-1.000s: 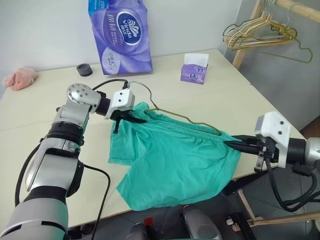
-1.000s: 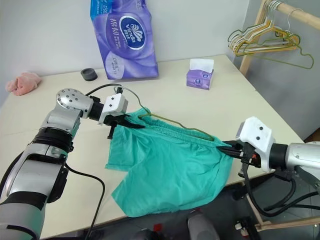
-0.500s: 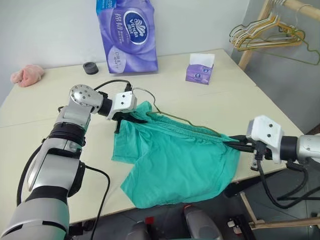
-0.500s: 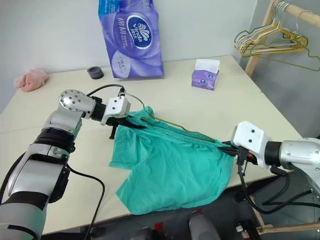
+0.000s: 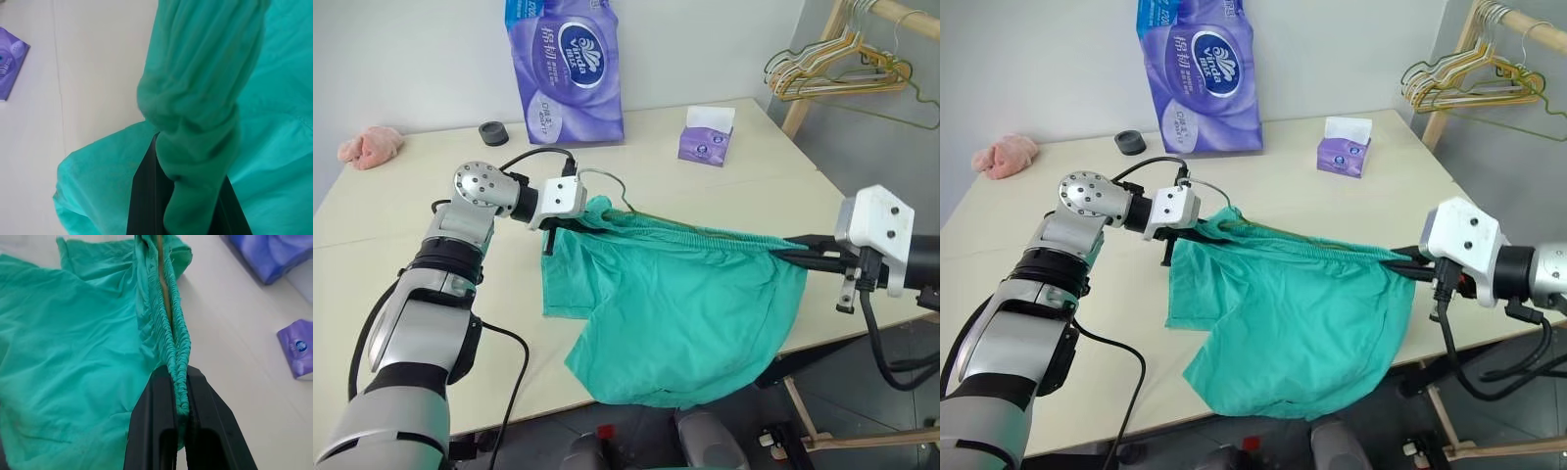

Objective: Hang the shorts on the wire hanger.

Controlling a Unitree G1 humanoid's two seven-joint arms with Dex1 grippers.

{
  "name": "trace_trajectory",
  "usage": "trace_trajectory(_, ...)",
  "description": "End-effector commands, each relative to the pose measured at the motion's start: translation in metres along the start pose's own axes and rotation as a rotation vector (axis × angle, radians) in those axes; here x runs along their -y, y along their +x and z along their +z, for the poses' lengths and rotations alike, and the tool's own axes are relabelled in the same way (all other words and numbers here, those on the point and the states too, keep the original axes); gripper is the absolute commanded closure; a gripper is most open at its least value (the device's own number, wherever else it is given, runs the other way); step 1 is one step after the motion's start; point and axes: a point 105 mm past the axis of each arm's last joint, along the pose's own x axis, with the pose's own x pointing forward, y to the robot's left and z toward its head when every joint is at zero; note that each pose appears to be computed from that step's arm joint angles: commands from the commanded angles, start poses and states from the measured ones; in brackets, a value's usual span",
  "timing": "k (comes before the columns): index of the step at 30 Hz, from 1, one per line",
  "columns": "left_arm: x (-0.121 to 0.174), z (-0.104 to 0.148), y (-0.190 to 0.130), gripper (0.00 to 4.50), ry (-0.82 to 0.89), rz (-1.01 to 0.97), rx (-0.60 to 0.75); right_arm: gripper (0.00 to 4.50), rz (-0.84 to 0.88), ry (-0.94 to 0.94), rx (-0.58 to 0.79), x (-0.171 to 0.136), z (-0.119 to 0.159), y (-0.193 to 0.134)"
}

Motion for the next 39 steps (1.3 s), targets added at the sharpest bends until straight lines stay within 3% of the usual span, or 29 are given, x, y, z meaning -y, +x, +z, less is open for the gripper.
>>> trace_trajectory(1,0.001,-0.029,-0.019,4.50,-0.079,0.047,-0.129,4.49,-0.009,-0.023,0.041,0.003,0.015,0.017)
trace_trajectory(6,-0.002,-0.023,-0.009,4.50,-0.086,0.053,-0.094,4.49,-0.020,-0.102,0.007,0.012,0.020,0.056)
trace_trajectory(14,0.003,-0.023,-0.004,4.50,-0.092,0.045,-0.082,4.49,0.010,-0.242,-0.121,0.023,0.009,0.070)
trace_trajectory(24,-0.003,-0.014,0.011,4.50,-0.091,0.091,-0.025,4.49,0.020,-0.270,-0.052,0.014,0.033,0.111)
trace_trajectory(29,-0.003,-0.013,0.015,4.50,-0.093,0.101,-0.015,4.49,0.047,-0.253,-0.061,0.010,0.028,0.118)
trace_trajectory(39,-0.002,-0.014,0.020,4.50,-0.097,0.133,-0.001,1.24,0.063,-0.144,0.058,-0.007,0.050,0.117)
